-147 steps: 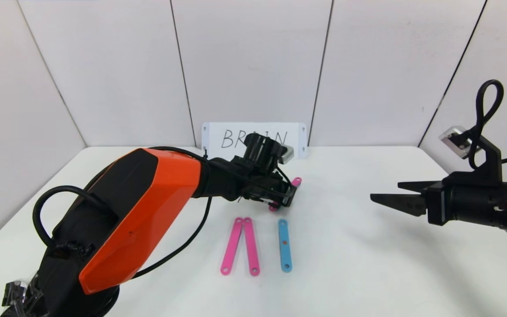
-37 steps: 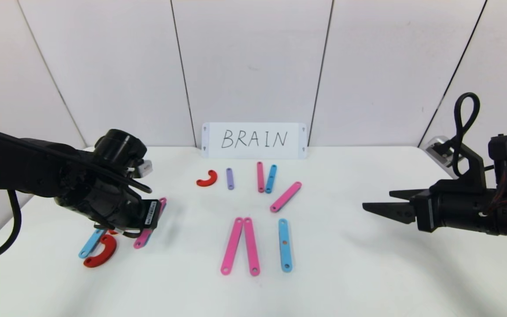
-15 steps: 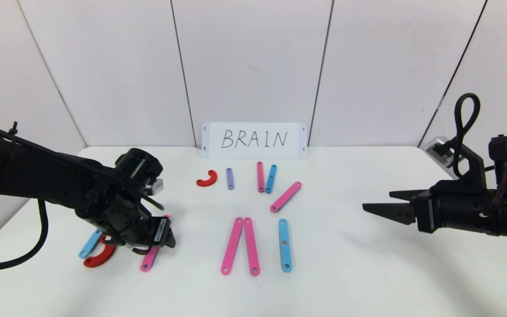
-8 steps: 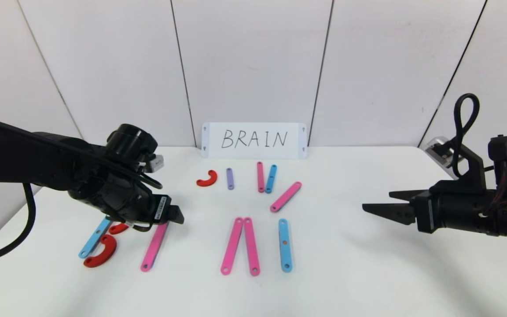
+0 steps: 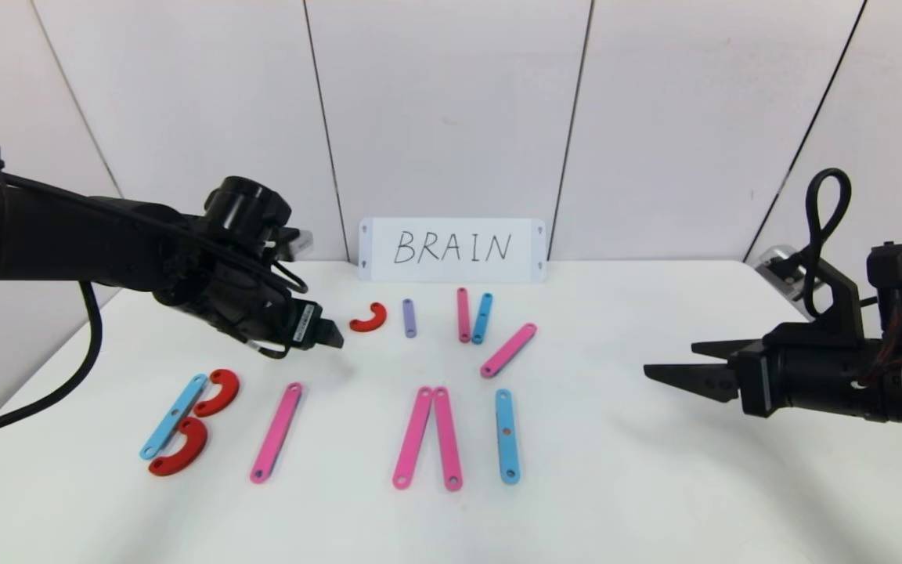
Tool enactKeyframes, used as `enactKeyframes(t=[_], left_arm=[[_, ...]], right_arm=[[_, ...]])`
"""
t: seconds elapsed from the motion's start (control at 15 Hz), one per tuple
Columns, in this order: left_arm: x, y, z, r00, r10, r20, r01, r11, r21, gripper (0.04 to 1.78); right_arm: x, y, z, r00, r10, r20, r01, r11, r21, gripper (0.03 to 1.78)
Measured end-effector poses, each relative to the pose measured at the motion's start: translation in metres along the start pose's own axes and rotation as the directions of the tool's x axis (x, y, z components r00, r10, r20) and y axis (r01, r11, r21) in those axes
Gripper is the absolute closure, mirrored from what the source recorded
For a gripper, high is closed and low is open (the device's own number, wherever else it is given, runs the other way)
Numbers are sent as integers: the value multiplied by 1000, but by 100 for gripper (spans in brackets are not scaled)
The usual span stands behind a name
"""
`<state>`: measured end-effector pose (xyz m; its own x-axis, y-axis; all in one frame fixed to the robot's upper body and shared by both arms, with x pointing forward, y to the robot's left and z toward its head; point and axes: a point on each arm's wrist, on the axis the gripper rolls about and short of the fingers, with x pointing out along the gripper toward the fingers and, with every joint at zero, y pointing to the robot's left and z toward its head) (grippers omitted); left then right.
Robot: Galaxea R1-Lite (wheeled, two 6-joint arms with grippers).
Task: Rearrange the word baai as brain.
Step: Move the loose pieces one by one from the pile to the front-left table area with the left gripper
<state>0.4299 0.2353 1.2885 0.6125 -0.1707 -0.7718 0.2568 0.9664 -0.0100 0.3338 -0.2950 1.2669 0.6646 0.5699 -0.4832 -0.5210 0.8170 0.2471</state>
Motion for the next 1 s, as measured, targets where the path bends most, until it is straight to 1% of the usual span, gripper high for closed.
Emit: enactKeyframes(t=[0.33, 0.53, 1.0], left_arm=[[35, -1, 26, 999, -16, 33, 13, 997, 81, 7], [57, -1, 39, 998, -37, 54, 32, 995, 92, 7], [104, -3, 55, 997, -42, 67, 35, 993, 112, 7]], right_arm=[[0, 0, -1, 1000, -2, -2, 2, 1000, 2, 8], [0, 0, -1, 1000, -2, -2, 2, 1000, 1, 8], [0, 0, -1, 1000, -4, -3, 4, 1000, 1, 8]])
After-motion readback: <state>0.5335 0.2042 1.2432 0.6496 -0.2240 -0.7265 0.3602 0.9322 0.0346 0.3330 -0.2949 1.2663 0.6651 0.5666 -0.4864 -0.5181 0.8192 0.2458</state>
